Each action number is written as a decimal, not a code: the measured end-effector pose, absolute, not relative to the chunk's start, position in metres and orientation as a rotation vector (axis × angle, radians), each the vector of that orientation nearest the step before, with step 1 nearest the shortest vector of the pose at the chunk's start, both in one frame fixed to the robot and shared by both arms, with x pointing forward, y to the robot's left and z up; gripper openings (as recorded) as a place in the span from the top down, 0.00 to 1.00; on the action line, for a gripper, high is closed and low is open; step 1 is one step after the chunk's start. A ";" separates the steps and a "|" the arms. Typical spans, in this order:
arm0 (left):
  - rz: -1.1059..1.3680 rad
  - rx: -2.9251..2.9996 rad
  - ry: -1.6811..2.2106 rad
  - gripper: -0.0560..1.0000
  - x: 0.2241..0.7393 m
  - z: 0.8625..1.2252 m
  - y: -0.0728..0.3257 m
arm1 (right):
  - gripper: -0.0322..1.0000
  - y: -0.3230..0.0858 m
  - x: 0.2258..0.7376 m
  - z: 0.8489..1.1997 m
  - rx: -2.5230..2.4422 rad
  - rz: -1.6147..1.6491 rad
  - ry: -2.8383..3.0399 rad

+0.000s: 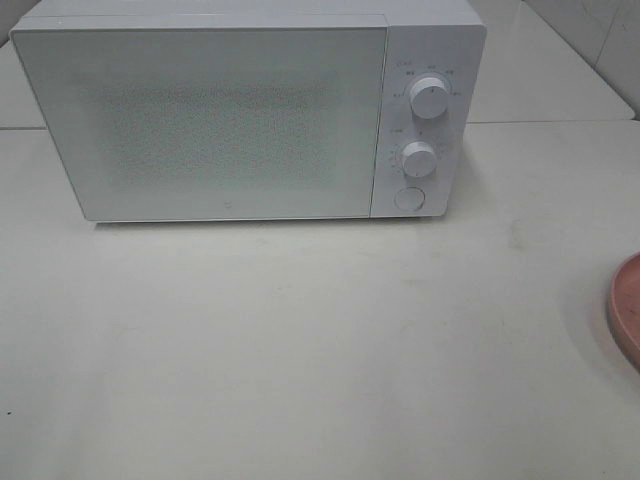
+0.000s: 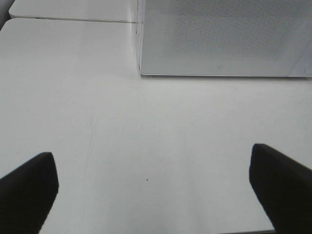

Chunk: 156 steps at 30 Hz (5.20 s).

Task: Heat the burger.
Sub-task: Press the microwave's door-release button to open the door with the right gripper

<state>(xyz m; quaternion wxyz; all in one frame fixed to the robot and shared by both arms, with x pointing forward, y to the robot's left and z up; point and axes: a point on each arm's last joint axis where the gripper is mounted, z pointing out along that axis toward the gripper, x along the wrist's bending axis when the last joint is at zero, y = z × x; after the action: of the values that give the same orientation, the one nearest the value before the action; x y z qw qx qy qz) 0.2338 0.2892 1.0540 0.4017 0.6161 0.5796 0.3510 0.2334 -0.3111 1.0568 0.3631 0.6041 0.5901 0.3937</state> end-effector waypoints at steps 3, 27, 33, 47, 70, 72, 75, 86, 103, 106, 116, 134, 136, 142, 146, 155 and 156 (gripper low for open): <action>0.887 1.557 1.465 0.01 0.234 1.054 0.289 | 0.31 -0.311 0.233 1.057 1.555 1.013 1.519; 0.887 1.557 1.465 0.01 0.234 1.054 0.289 | 0.26 -0.307 0.255 1.073 1.550 1.013 1.531; 0.887 1.557 1.465 0.01 0.234 1.054 0.289 | 0.21 -0.302 0.277 1.076 1.560 0.990 1.564; 0.887 1.557 1.465 0.01 0.234 1.054 0.289 | 0.22 -0.290 0.334 1.079 1.563 0.996 1.599; 0.887 1.557 1.465 0.01 0.234 1.054 0.289 | 0.23 -0.269 0.429 1.048 1.538 1.029 1.663; 0.887 1.557 1.465 0.01 0.234 1.054 0.289 | 0.23 -0.268 0.433 1.046 1.535 1.035 1.661; 0.887 1.557 1.465 0.01 0.234 1.054 0.289 | 0.23 -0.265 0.443 1.040 1.527 1.052 1.660; 0.887 1.557 1.465 0.01 0.234 1.054 0.289 | 0.23 -0.256 0.476 1.026 1.443 1.185 1.594; 0.887 1.557 1.465 0.01 0.234 1.054 0.289 | 0.23 -0.246 0.489 0.992 1.268 1.226 1.410; 0.887 1.557 1.465 0.01 0.234 1.054 0.289 | 0.23 -0.242 0.486 0.985 1.256 1.186 1.381; 0.887 1.557 1.465 0.01 0.234 1.054 0.289 | 0.23 -0.213 0.478 0.968 1.210 1.193 1.352; 0.887 1.557 1.465 0.01 0.234 1.054 0.289 | 0.23 -0.174 0.458 0.939 1.252 1.130 1.314; 0.887 1.557 1.465 0.01 0.234 1.054 0.289 | 0.23 -0.173 0.457 0.936 1.258 1.121 1.320; 0.887 1.557 1.465 0.01 0.234 1.054 0.289 | 0.23 -0.167 0.453 0.927 1.264 1.095 1.353; 0.887 1.557 1.465 0.01 0.234 1.054 0.289 | 0.23 -0.167 0.453 0.926 1.262 1.091 1.355; 0.887 1.557 1.465 0.01 0.234 1.054 0.289 | 0.23 -0.167 0.453 0.926 1.290 1.112 1.337; 0.887 1.557 1.465 0.01 0.234 1.054 0.289 | 0.23 -0.167 0.453 0.926 1.300 1.121 1.331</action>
<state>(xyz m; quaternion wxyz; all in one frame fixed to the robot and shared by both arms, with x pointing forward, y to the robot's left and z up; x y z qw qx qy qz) 0.2338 0.2892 1.0540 0.4017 0.6161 0.5796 0.3510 0.4529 -0.1668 0.9259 0.4661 0.5296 0.5421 0.4566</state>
